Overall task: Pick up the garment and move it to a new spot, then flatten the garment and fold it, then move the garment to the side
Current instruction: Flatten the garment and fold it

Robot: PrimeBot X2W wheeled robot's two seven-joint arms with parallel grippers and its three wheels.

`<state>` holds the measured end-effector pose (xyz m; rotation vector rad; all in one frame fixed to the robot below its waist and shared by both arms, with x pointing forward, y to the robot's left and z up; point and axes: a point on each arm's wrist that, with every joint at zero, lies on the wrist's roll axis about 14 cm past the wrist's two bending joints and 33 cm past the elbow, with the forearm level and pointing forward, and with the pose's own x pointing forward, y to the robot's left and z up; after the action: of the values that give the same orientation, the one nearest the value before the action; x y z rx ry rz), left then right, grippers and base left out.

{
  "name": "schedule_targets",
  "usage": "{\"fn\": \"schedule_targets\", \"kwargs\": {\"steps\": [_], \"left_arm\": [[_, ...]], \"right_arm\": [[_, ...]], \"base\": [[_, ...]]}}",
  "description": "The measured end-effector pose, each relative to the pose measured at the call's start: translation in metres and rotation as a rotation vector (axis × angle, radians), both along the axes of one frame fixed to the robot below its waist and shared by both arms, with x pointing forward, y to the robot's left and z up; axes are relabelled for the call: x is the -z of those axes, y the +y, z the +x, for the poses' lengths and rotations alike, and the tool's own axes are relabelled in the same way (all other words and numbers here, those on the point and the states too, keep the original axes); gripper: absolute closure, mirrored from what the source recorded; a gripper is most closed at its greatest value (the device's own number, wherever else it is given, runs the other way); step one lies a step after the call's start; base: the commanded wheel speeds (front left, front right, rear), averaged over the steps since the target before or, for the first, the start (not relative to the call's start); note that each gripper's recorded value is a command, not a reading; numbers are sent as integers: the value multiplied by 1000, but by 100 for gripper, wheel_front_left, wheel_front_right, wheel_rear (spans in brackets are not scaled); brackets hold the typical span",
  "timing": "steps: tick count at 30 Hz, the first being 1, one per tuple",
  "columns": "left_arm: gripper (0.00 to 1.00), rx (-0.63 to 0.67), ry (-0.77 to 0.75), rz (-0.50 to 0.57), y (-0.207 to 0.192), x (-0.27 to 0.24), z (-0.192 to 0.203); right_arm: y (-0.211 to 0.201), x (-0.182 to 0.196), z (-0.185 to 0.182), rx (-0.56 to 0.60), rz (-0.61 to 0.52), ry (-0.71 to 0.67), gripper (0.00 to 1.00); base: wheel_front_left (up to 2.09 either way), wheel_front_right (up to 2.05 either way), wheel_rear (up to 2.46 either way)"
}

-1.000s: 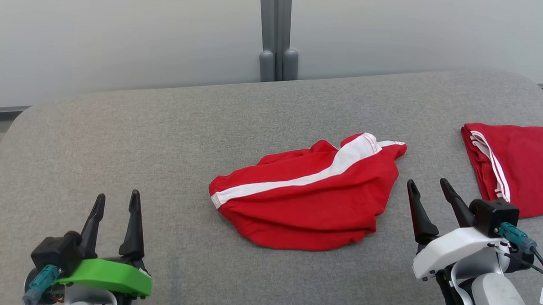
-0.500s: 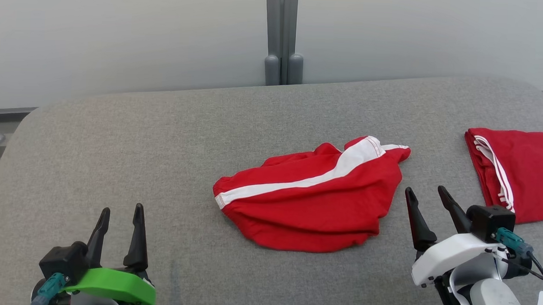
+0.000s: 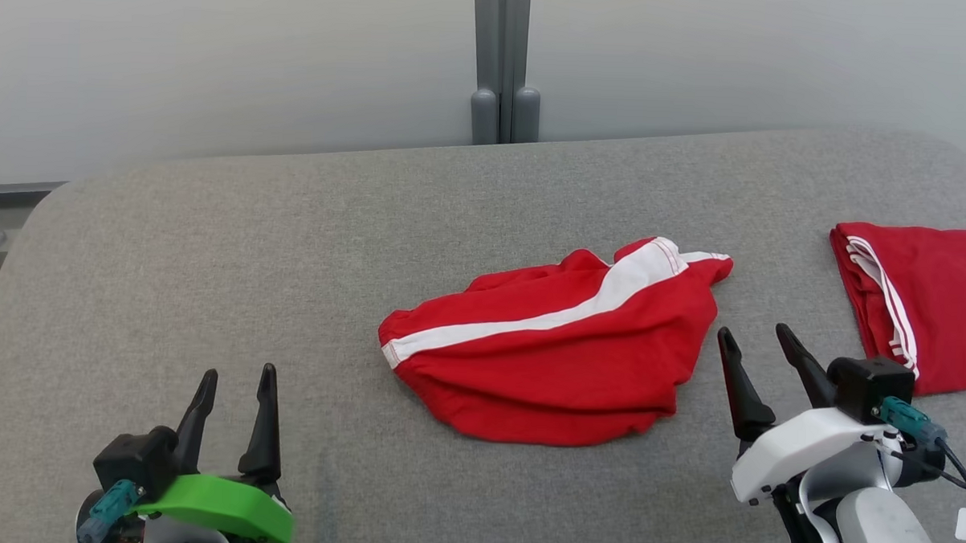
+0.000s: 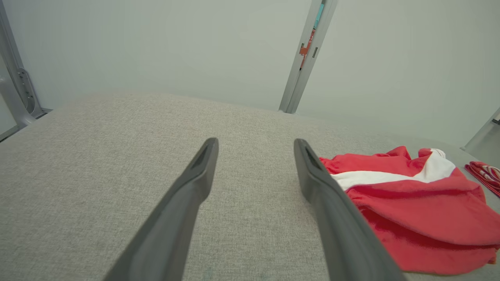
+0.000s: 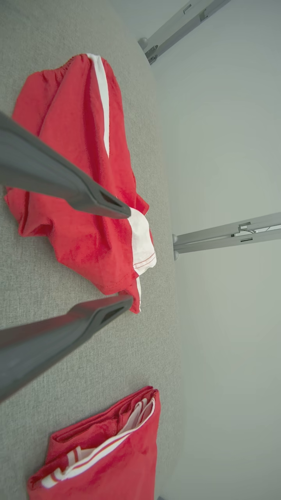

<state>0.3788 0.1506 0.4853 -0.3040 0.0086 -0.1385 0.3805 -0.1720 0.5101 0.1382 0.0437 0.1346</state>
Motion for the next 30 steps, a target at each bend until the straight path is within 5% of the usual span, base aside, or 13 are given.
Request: {"fn": "schedule_targets", "kwargs": {"steps": [14, 30], "left_arm": [[0, 269, 308, -72, -78, 27, 34], [0, 353, 575, -109, -110, 74, 50]], "right_arm": [[20, 2, 77, -140, 78, 314, 0], [20, 55, 147, -184, -64, 588, 0]], "base": [[0, 0, 0], [0, 0, 0]]}}
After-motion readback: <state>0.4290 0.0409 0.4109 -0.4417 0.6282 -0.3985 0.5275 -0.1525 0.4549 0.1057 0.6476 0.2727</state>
